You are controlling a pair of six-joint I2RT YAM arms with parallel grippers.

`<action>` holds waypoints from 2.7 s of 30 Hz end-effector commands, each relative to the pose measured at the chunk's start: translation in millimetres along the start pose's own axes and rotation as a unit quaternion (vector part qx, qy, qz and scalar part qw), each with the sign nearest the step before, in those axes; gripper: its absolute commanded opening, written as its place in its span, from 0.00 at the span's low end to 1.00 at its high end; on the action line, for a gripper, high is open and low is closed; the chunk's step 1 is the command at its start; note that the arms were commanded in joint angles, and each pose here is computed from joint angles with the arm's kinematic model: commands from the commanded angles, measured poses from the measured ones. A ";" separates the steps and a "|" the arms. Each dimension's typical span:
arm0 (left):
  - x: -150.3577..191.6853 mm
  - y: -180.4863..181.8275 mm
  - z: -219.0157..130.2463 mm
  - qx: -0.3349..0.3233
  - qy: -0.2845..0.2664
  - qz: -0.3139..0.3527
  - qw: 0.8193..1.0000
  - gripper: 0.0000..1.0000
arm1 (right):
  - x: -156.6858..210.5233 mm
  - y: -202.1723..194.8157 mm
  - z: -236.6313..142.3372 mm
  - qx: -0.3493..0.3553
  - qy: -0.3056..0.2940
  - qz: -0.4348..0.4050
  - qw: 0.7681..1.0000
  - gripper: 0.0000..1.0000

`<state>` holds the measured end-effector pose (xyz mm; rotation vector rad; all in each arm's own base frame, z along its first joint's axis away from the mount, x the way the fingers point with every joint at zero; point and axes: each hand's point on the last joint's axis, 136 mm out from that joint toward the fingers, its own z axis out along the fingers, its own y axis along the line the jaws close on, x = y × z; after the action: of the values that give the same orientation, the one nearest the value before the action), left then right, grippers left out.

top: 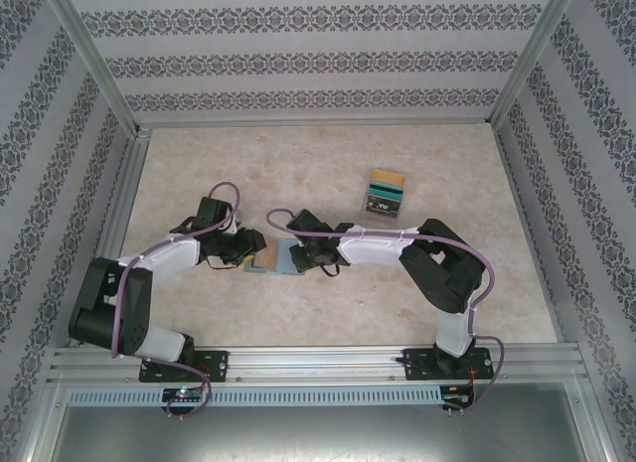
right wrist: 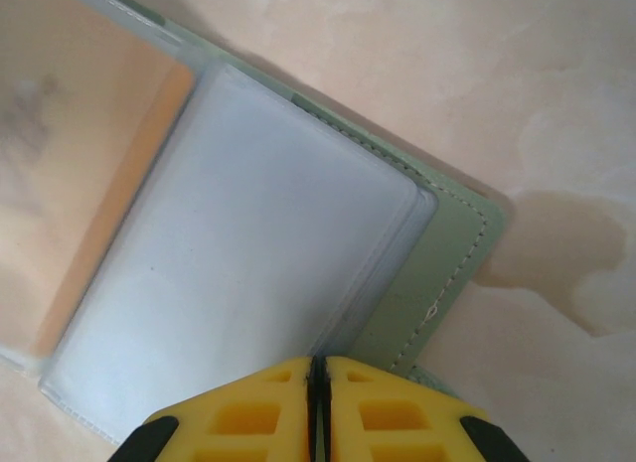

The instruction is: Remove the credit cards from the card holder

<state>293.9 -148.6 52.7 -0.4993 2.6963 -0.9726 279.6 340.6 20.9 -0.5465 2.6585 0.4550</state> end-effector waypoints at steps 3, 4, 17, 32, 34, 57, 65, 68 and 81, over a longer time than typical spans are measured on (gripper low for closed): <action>2.8 -28.5 2.5 0.081 0.014 0.008 0.997 0.39 | 9.2 -2.1 4.8 0.004 0.018 0.011 1.000 0.14; 1.9 -34.3 0.6 0.096 0.011 0.009 0.995 0.39 | 9.9 -1.8 4.8 0.003 0.019 0.010 1.000 0.14; 14.1 -61.9 6.4 0.141 0.043 0.029 0.989 0.36 | 6.7 -0.9 4.9 -0.009 0.016 0.026 1.000 0.14; 3.5 -32.2 4.5 0.051 0.002 0.015 0.999 0.37 | 7.0 -5.3 1.3 -0.005 0.017 0.032 0.999 0.14; 3.0 -23.4 5.0 0.040 -0.001 0.005 0.999 0.37 | 3.9 -12.8 -4.0 0.011 0.006 0.036 0.999 0.14; 3.9 -12.5 24.5 0.050 0.024 -0.026 0.998 0.32 | -25.2 9.4 -10.8 -0.029 -0.010 0.036 0.999 0.11; 3.7 -12.5 30.0 0.052 0.033 -0.026 0.998 0.29 | -10.9 10.8 6.1 -0.036 0.023 0.037 0.998 0.09; 4.8 -12.0 32.9 0.055 0.038 -0.028 0.997 0.28 | -7.7 11.0 8.6 -0.038 0.029 0.038 0.998 0.09; 8.7 -10.2 37.1 0.062 0.047 -0.029 0.997 0.11 | -3.6 12.3 12.6 -0.040 0.037 0.035 0.998 0.09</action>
<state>296.4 -180.7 28.8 -0.5283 2.7099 -1.1825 290.3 355.0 24.0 -0.4811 2.7073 0.5839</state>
